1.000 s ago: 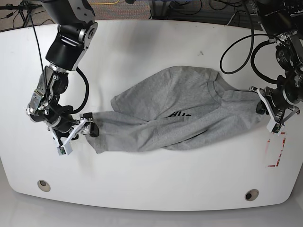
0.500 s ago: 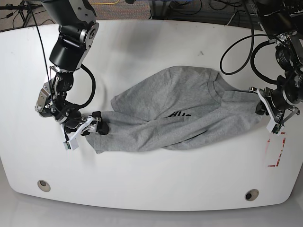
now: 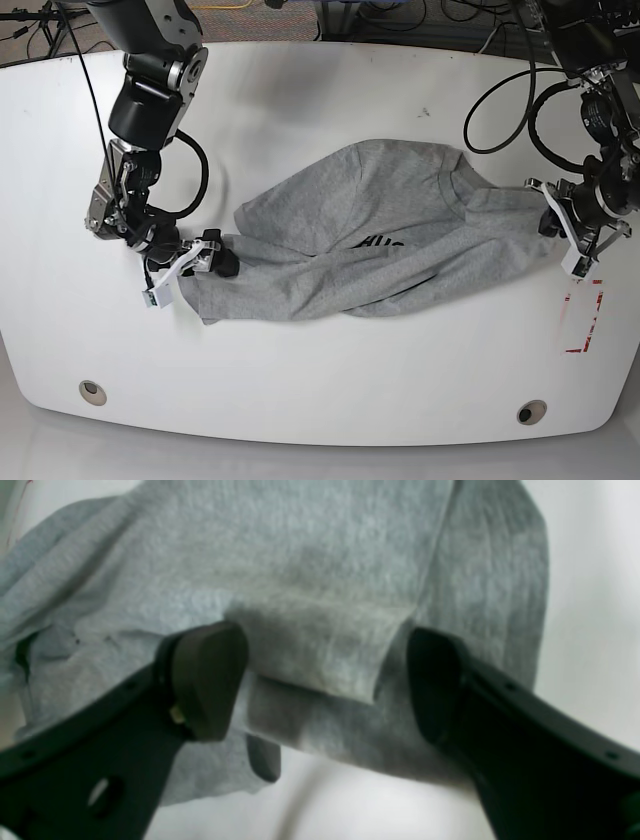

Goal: Fold the T-shirt properly
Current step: 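Lift the shirt with both grippers and pull it back toward the robot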

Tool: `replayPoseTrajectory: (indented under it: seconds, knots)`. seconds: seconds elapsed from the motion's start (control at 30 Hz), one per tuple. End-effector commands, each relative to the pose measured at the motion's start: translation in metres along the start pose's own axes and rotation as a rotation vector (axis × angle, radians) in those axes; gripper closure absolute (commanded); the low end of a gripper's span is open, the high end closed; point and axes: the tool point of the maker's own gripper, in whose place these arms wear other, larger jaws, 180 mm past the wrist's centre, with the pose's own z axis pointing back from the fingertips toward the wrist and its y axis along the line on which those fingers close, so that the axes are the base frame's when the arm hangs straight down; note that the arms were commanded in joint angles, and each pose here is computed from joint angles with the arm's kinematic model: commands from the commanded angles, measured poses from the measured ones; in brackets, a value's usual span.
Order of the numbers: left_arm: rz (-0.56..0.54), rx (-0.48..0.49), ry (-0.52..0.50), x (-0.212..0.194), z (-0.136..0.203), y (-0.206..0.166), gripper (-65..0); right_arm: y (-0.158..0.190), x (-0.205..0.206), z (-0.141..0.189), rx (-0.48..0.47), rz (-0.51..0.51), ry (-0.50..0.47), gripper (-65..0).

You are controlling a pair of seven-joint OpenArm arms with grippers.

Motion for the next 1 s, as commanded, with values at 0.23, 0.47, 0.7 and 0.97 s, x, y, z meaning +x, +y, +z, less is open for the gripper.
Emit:
replayPoseTrajectory:
  seconds: [0.23,0.47,0.7,0.97]
  knots:
    - [-0.022,0.018,-0.047,0.015,0.007,0.005,0.0,0.003,0.028,0.004,0.009,0.022,-0.074,-1.6]
    - [-0.021,0.019,-0.051,0.016,0.008,0.006,0.0,0.004,0.030,0.006,0.011,0.025,-0.076,0.0]
    - [-0.023,0.019,-0.054,0.018,0.008,0.006,0.0,0.006,0.049,0.027,-0.031,0.113,-0.083,0.0]
    - [-0.030,0.038,-0.109,0.040,0.014,0.013,0.0,0.010,0.068,0.065,-0.119,0.257,-0.114,0.0]
